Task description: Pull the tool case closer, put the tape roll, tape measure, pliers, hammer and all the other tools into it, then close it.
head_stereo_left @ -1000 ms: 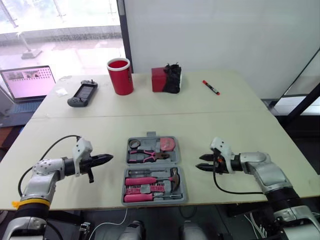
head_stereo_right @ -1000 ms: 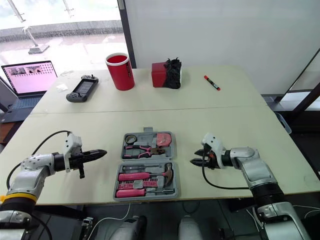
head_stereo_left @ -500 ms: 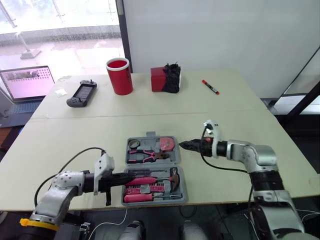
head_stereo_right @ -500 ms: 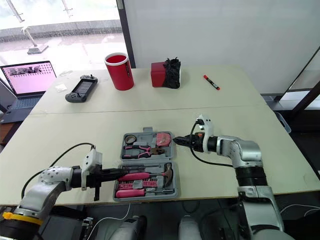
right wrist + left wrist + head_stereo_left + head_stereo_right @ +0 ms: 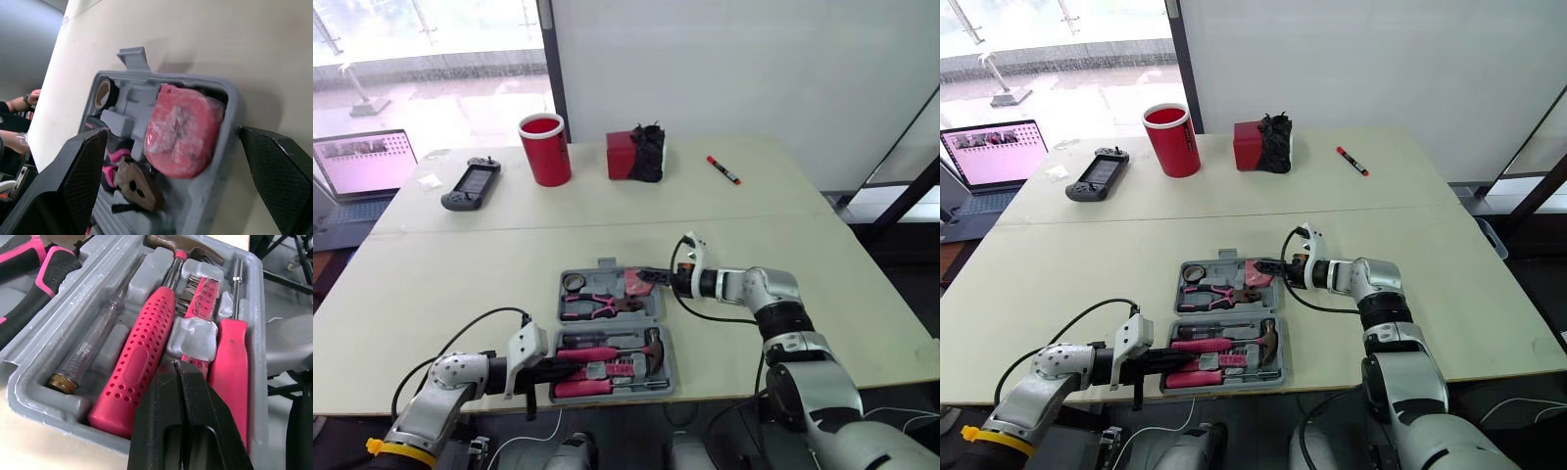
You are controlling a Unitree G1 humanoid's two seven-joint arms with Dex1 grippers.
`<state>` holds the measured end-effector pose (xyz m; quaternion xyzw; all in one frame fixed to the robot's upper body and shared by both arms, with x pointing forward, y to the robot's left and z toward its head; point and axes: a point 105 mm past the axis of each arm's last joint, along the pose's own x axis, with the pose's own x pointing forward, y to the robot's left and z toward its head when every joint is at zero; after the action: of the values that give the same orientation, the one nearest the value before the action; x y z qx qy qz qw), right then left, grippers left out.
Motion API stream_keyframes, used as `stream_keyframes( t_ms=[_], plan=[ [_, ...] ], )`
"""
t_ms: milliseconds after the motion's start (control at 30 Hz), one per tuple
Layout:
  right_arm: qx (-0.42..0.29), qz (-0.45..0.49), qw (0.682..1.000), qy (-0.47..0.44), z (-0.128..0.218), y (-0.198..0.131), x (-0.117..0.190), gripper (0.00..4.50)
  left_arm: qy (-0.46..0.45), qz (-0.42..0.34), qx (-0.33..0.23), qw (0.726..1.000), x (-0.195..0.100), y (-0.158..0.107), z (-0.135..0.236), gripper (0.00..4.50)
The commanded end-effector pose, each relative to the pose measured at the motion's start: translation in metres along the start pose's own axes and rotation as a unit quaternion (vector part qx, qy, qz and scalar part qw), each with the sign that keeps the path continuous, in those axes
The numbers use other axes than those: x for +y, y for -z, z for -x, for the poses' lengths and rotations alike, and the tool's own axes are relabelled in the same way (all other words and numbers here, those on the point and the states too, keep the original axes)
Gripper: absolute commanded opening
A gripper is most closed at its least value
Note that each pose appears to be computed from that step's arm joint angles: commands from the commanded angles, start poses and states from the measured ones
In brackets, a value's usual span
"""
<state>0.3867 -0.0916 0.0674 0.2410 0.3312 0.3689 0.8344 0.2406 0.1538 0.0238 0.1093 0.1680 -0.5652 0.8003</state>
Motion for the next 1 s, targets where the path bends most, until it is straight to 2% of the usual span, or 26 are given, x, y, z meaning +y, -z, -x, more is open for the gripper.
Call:
stream_keyframes(
  t_ms=[33, 267, 500, 600, 633, 833, 933, 1000],
  plan=[
    [-0.012, -0.003, 0.999, -0.042, -0.017, -0.006, 0.017, 4.47, 0.027, 0.020, 0.040, 0.999, -0.013, 0.020, -0.002, 0.00],
    [-0.031, -0.059, 0.992, -0.108, -0.027, -0.008, 0.033, 4.47, 0.022, 0.019, 0.049, 0.998, -0.010, 0.026, -0.001, 0.00],
    [-0.041, -0.031, 0.982, -0.183, -0.012, -0.022, 0.049, 4.47, 0.011, 0.017, 0.037, 0.999, -0.004, 0.021, 0.001, 0.00],
    [-0.018, 0.005, 0.976, -0.215, 0.002, -0.017, 0.054, 4.47, -0.008, 0.017, 0.010, 1.000, 0.003, 0.009, 0.004, 0.00],
    [-0.013, 0.017, 0.972, -0.235, 0.009, -0.015, 0.057, 4.47, -0.023, 0.025, -0.015, 0.999, 0.008, 0.000, 0.008, 0.00],
    [-0.004, 0.045, 0.949, -0.313, 0.043, -0.013, 0.080, 4.47, -0.113, 0.070, -0.104, 0.986, 0.031, -0.039, 0.052, 0.00],
    [0.005, 0.052, 0.938, -0.341, 0.055, -0.009, 0.093, 4.47, -0.150, 0.122, -0.134, 0.972, 0.039, -0.045, 0.086, 0.00],
    [0.016, 0.060, 0.929, -0.364, 0.065, -0.003, 0.104, 4.47, -0.177, 0.137, -0.126, 0.966, 0.043, -0.039, 0.111, 0.00]
  ],
)
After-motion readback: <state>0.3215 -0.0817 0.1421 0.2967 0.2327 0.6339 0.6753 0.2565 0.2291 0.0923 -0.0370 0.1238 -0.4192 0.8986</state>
